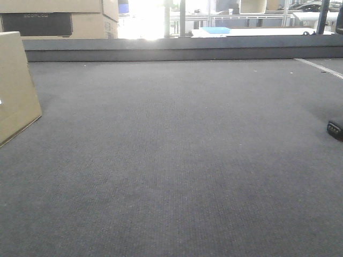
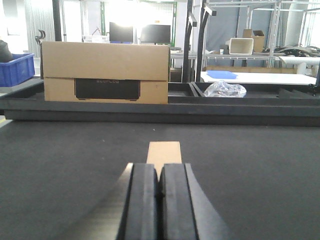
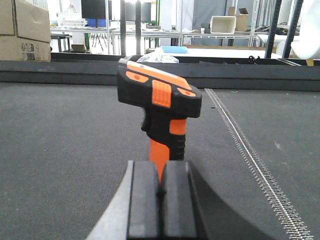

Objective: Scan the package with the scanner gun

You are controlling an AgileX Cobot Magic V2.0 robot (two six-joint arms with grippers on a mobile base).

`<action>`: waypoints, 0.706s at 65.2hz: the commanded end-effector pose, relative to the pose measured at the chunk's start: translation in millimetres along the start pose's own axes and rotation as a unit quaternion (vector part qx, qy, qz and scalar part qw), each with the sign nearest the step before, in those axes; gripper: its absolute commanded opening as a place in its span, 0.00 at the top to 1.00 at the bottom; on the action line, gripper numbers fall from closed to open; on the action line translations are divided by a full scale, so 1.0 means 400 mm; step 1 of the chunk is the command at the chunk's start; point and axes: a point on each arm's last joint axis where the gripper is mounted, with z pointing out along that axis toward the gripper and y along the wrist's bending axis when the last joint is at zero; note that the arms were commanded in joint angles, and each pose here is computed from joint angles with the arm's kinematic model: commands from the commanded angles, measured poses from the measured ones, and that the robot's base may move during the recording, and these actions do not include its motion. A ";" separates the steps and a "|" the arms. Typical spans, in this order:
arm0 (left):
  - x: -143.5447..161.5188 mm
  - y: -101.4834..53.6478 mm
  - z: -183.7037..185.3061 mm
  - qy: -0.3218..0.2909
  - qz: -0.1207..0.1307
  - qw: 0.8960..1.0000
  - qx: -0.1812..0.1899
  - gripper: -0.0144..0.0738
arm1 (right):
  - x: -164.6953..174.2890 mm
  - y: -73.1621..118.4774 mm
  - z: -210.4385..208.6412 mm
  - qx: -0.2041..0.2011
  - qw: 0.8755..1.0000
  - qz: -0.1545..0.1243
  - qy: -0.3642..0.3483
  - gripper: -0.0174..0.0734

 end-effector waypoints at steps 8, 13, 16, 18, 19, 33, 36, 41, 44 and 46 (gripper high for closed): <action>0.098 -0.002 0.026 -0.037 0.012 0.999 0.000 0.96 | -0.004 -0.001 -0.001 0.004 1.000 0.000 -0.010 0.99; 0.151 -0.003 0.029 -0.028 0.000 1.000 0.001 0.96 | -0.004 -0.001 -0.001 0.004 1.000 0.000 -0.010 0.99; 0.175 -0.003 0.032 -0.017 0.000 1.000 0.001 0.96 | -0.004 -0.001 -0.001 0.004 1.000 0.000 -0.010 0.99; 0.192 -0.003 0.034 -0.007 0.000 1.000 0.001 0.96 | -0.004 -0.001 -0.001 0.004 1.000 0.000 -0.010 0.99; 0.198 -0.003 0.034 -0.004 0.002 1.000 0.001 0.96 | -0.004 -0.001 -0.001 0.004 1.000 0.000 -0.010 0.99; 0.238 -0.003 0.038 -0.001 0.005 1.000 0.000 0.96 | -0.004 -0.001 -0.001 0.004 1.000 0.000 -0.010 0.99; 0.233 -0.003 0.038 -0.010 0.011 1.000 0.000 0.96 | -0.004 -0.001 -0.001 0.004 1.000 0.000 -0.010 0.99; 0.238 -0.003 0.038 0.000 0.014 1.000 0.000 0.96 | -0.004 -0.001 -0.001 0.004 1.000 0.000 -0.010 0.99; 0.238 -0.003 0.038 0.000 0.014 1.000 0.000 0.96 | -0.004 -0.001 -0.001 0.004 1.000 0.000 -0.010 0.99; 0.238 -0.003 0.038 0.000 0.014 1.000 0.000 0.96 | -0.004 -0.001 -0.001 0.004 1.000 0.000 -0.010 0.99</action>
